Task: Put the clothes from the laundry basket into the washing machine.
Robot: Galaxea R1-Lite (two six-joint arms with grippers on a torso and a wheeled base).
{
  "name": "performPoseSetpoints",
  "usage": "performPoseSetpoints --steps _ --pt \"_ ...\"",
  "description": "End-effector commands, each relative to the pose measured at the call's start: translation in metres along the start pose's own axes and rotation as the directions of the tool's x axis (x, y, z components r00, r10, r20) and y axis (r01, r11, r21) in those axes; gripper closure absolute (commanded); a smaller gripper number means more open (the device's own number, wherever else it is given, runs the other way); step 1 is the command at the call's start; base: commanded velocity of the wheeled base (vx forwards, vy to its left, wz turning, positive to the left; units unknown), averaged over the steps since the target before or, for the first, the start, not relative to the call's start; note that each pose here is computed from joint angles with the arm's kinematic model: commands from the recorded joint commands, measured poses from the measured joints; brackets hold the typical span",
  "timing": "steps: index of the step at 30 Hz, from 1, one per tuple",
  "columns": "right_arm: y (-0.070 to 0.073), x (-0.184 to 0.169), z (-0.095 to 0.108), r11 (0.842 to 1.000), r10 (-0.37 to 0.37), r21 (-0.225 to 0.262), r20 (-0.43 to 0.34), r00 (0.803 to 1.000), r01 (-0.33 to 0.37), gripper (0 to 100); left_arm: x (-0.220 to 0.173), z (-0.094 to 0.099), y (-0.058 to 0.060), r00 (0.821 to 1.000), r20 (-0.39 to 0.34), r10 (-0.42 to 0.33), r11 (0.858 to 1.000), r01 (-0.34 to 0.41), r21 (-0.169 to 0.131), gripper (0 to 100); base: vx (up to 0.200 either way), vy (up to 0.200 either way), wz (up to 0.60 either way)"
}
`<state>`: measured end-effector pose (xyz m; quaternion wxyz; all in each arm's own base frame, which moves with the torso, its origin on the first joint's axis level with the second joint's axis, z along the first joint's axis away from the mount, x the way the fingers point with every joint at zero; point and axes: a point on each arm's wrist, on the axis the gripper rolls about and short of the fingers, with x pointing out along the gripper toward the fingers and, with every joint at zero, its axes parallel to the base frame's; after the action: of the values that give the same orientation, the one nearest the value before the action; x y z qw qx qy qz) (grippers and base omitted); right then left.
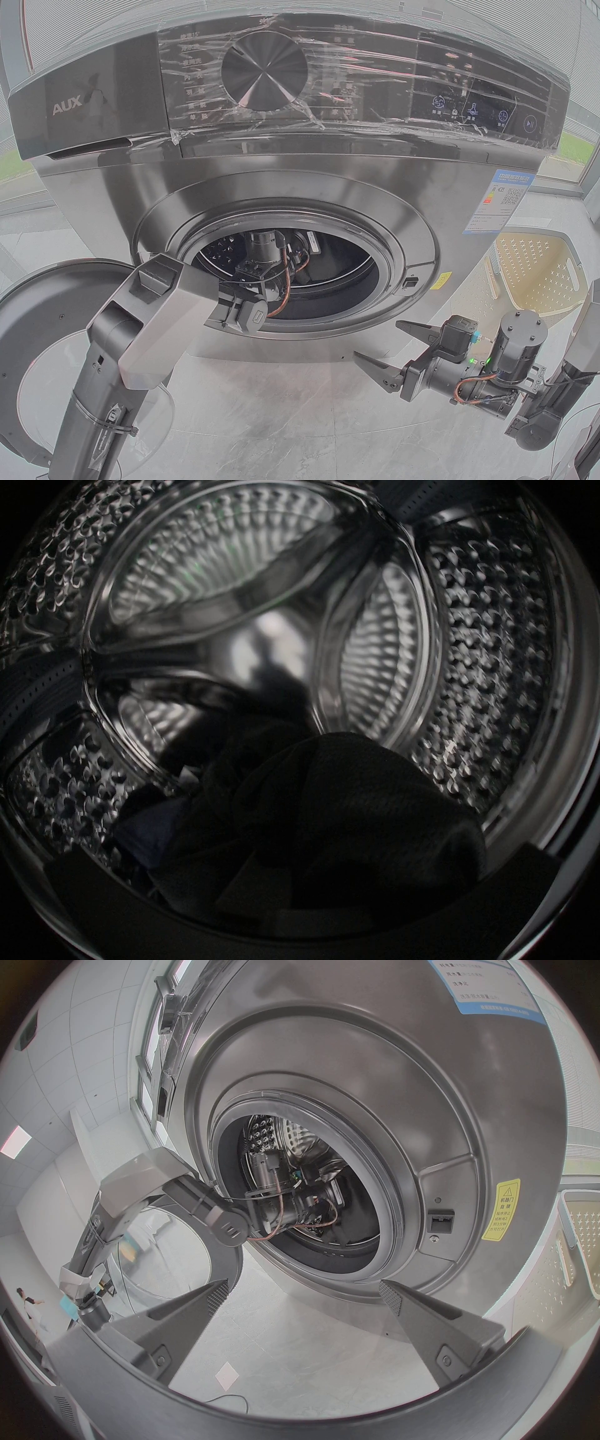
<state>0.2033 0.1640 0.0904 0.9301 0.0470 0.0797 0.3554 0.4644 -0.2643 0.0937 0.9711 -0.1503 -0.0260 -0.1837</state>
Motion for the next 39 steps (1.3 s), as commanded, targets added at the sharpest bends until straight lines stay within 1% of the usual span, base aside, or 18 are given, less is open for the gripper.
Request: performPoseSetpoints --steps 1,4,8,10,12,13,15,17,19,22,23,26,30,34,36,37,38,39 --pt "0.003 0.001 -0.003 1.0 0.011 -0.001 -0.011 1.0 -0.011 0 0.023 -0.018 0.031 0.991 0.088 0.098 0.995 -0.098 -0.009 100 0.0 0.0 0.0" --pt "0.003 0.002 -0.002 1.0 0.002 0.001 -0.008 1.0 -0.002 0 0.024 -0.012 0.038 0.988 0.1 0.115 0.993 -0.115 -0.011 100 0.0 0.0 0.0" --pt "0.003 0.003 -0.005 1.0 0.0 0.002 -0.02 1.0 0.0 0 0.025 -0.014 0.046 0.987 0.093 0.133 0.991 -0.133 -0.007 100 0.0 0.0 0.0" --pt "0.003 0.003 -0.005 1.0 0.0 0.002 -0.02 1.0 0.0 0 0.025 -0.015 0.046 0.987 0.091 0.133 0.991 -0.133 -0.003 100 0.0 0.0 0.0" --pt "0.002 0.002 -0.006 1.0 -0.002 0.003 -0.021 1.0 0.002 0 0.022 -0.015 0.041 0.989 0.079 0.127 0.992 -0.128 -0.002 100 0.0 0.0 0.0" --pt "0.002 0.002 -0.006 1.0 -0.002 0.003 -0.021 1.0 0.002 0 0.021 -0.016 0.04 0.99 0.068 0.126 0.992 -0.126 0.002 0 0.0 0.0 0.0" --pt "0.002 0.002 -0.006 1.0 -0.002 0.003 -0.023 1.0 0.002 0 0.011 -0.01 0.026 0.995 0.03 0.1 0.995 -0.1 -0.003 0 0.0 0.0 0.0" --pt "0.002 0.002 -0.006 1.0 -0.002 0.003 -0.023 1.0 0.002 0 0.004 -0.01 0.023 0.995 -0.025 0.093 0.996 -0.093 0.006 0 0.0 0.0 0.0" --pt "0.002 0.002 -0.006 1.0 -0.002 0.003 -0.023 1.0 0.002 0 -0.006 -0.012 0.017 0.996 -0.083 0.045 0.999 -0.044 0.014 0 0.0 0.0 0.0" --pt "0.002 0.002 -0.006 1.0 -0.002 0.003 -0.024 1.0 0.002 0 -0.018 -0.009 0.014 0.992 -0.121 0.016 0.999 -0.012 0.034 0 0.0 0.0 0.0" --pt "0.002 0.002 -0.006 1.0 -0.002 0.003 -0.023 1.0 0.002 0 -0.024 -0.006 0.011 0.99 -0.138 0.002 0.997 0.008 0.071 0 0.0 0.0 0.0" --pt "0.002 0.002 -0.006 1.0 -0.002 0.003 -0.023 1.0 0.002 0 -0.034 -0.001 0.007 0.985 -0.17 -0.026 0.99 0.049 0.129 0 0.0 0.0 0.0" --pt "0.002 0.003 -0.006 1.0 0.0 0.003 -0.023 1.0 0.0 0 -0.047 -0.002 0.001 0.973 -0.218 -0.077 0.979 0.115 0.168 0 0.0 0.0 0.0" --pt "0.002 0.003 -0.006 1.0 0.0 0.003 -0.021 1.0 0.0 0 -0.055 -0.003 -0.007 0.962 -0.229 -0.146 0.968 0.187 0.168 0 0.0 0.0 0.0" --pt "0.002 0.003 -0.006 1.0 0.0 0.003 -0.023 1.0 0.0 0 -0.058 -0.007 -0.006 0.957 -0.241 -0.162 0.964 0.205 0.17 0 0.0 0.0 0.0" --pt "0.002 0.003 -0.006 1.0 0.0 0.003 -0.021 1.0 0.0 0 -0.063 -0.01 -0.005 0.951 -0.259 -0.17 0.956 0.223 0.191 0 0.0 0.0 0.0" --pt "0.002 0.003 -0.006 1.0 0.0 0.003 -0.021 1.0 0.0 0 -0.063 -0.01 -0.005 0.951 -0.259 -0.17 0.956 0.223 0.191 0 0.0 0.0 0.0" --pt "0.002 0.003 -0.006 1.0 0.0 0.003 -0.021 1.0 0.0 0 -0.066 -0.01 -0.004 0.949 -0.275 -0.157 0.952 0.219 0.213 0 0.0 0.0 0.0"
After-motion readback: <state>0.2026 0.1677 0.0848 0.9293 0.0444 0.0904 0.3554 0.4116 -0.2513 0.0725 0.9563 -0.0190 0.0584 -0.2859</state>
